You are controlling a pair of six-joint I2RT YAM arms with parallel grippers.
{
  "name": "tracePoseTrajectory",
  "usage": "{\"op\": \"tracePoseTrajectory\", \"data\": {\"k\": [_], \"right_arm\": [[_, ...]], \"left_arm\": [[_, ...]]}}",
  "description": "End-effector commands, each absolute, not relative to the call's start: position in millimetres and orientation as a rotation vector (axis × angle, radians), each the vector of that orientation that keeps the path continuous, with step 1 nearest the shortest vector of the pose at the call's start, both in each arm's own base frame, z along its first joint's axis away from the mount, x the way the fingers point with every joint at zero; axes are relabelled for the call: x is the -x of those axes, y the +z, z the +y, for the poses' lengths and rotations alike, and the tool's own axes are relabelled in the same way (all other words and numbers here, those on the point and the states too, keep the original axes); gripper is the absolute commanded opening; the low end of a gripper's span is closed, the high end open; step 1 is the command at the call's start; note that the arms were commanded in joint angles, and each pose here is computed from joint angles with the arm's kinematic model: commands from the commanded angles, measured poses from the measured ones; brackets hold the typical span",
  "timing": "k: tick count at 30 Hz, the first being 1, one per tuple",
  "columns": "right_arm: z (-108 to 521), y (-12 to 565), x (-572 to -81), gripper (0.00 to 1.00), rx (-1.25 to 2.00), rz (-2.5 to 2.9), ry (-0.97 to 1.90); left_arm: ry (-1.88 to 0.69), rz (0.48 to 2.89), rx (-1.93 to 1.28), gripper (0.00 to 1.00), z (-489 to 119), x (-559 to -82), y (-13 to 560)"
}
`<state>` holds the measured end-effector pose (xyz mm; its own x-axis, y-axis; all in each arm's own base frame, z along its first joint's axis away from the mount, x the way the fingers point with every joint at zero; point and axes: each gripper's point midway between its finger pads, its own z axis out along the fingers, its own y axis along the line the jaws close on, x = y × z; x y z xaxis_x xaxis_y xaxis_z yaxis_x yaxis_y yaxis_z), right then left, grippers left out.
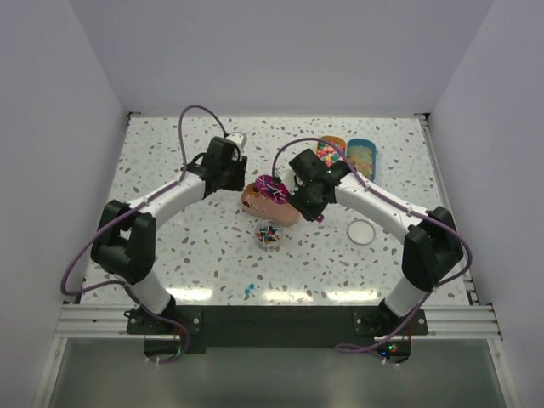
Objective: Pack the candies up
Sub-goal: Place the fake candies in the packing bottle.
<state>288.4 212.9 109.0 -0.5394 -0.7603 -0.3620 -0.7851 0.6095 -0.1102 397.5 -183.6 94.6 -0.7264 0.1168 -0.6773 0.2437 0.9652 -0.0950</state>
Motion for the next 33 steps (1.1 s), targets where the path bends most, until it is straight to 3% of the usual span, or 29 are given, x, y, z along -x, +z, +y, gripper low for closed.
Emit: {"op": "tracePoseTrajectory", "data": {"k": [1,5,12,15,33], "right_arm": [[191.2,127.1,-272.2,0.00,1.261,2.456,0.039],[180.9,146.9,-258.5,0.00,1.254,2.416,0.002],[162.0,155.0,-217.2,0.00,1.424,2.411,-0.218],[163.6,155.7,-205.4,0.00,1.484,2.400,-0.245],[159.2,163.0,-193.9,0.00,1.726,2.320,-0.729]], "left_arm": [[-0.245,2.245,-0.145,0.48,-166.9,-407.5,143.5],[-0.210,2.118,-0.070,0.59,-142.6,-401.4,187.8],[-0.141,1.943,-0.020,0.91,-109.7,-374.7,235.2],[-0.100,1.882,0.003,0.97,-95.6,-363.3,248.7],[0.057,1.764,0.122,0.98,-55.4,-347.7,256.3]]}}
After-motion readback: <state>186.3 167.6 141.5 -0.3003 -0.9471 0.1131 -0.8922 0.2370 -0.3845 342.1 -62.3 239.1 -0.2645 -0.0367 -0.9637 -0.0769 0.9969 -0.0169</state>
